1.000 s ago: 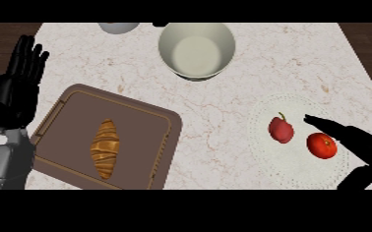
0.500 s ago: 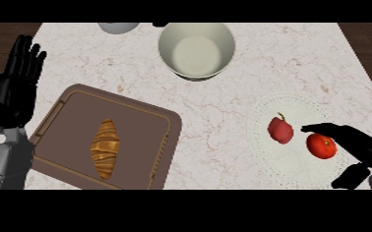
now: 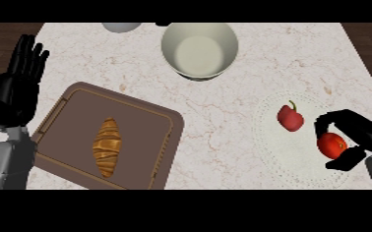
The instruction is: Pick the tomato from the placemat and place it in the bowl
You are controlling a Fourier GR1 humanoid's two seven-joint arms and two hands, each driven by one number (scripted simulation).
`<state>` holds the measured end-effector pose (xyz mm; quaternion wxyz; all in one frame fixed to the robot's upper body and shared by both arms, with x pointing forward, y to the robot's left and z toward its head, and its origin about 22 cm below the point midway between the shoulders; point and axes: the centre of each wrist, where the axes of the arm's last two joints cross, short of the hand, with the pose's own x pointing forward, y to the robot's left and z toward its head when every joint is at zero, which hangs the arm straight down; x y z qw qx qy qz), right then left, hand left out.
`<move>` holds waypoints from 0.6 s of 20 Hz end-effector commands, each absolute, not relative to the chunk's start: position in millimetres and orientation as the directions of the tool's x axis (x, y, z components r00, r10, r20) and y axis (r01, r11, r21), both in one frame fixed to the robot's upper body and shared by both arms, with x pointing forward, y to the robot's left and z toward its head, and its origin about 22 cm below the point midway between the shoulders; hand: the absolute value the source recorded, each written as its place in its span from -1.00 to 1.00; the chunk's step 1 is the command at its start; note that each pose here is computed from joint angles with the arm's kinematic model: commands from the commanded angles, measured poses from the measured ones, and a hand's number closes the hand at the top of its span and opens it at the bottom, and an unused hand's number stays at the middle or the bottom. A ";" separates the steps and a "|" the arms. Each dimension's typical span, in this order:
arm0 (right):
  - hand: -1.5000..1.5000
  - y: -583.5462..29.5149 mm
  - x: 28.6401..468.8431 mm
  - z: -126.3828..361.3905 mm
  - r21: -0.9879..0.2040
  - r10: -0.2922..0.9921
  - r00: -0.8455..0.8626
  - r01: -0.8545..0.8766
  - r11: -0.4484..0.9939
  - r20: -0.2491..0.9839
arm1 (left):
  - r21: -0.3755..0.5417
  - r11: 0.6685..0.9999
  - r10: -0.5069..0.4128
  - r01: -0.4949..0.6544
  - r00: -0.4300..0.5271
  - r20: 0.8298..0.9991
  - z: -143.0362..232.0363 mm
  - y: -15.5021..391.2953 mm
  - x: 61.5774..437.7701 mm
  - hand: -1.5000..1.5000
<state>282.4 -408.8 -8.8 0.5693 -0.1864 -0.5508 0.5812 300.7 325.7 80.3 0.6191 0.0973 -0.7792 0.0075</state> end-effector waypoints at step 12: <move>1.00 -458.1 372.5 161.0 -0.970 0.934 -0.348 -0.242 -0.009 0.078 | 0.105 0.994 -0.105 -0.018 -0.296 0.949 101.8 284.1 325.0 0.00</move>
